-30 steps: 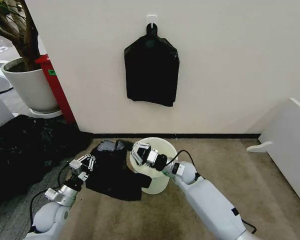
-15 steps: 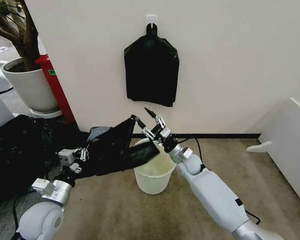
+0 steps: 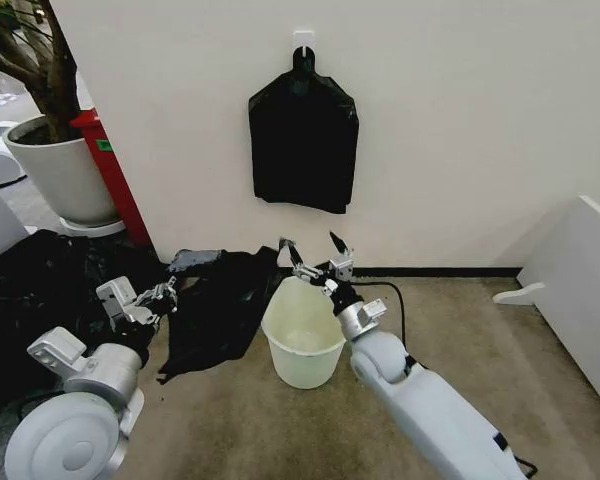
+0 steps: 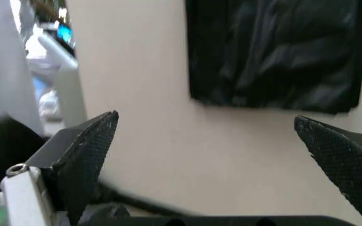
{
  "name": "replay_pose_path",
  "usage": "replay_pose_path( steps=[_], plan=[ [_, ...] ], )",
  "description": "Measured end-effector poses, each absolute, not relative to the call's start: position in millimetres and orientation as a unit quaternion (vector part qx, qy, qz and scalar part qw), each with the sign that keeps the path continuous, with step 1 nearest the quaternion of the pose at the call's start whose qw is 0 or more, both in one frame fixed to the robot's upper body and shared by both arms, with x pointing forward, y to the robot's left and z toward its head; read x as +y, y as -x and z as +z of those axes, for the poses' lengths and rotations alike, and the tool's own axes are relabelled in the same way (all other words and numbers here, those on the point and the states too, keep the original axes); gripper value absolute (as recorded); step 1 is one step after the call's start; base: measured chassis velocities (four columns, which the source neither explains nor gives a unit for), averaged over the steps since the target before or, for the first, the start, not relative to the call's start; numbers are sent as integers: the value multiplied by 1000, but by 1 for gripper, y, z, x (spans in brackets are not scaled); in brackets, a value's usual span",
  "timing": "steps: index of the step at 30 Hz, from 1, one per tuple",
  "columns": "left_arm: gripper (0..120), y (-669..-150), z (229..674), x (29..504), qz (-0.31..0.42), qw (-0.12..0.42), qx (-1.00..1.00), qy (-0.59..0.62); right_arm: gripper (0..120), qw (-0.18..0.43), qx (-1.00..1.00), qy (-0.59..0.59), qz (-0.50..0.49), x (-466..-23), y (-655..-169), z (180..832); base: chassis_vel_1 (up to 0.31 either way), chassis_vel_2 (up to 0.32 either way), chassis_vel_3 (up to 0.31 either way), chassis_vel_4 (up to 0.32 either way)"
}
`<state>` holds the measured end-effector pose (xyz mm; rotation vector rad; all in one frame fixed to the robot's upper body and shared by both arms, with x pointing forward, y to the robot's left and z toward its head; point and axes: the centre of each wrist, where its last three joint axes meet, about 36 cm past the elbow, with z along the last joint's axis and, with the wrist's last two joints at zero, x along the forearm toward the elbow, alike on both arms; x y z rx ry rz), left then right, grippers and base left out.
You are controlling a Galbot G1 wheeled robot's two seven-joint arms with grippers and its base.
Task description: Place the garbage bag over the trash bin.
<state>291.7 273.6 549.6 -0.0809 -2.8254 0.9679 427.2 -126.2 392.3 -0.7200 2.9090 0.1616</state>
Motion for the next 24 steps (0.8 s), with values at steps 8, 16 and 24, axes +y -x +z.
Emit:
replay_pose_path(
  steps=[8, 16, 24],
  plan=[
    [0, -298, 544, 273, 364, 74, -928, 24, 100, 45, 951, 276, 131, -111, -372, 431, 0, 0, 0, 0],
    [0, -301, 543, 275, 403, 42, -914, 30, 100, -5, 933, 300, 197, -86, -327, 451, 0, 0, 0, 0],
    [0, -301, 545, 274, 427, 26, -902, 47, 100, 16, 944, 318, 82, -70, -329, 401, 0, 0, 0, 0]
  ],
)
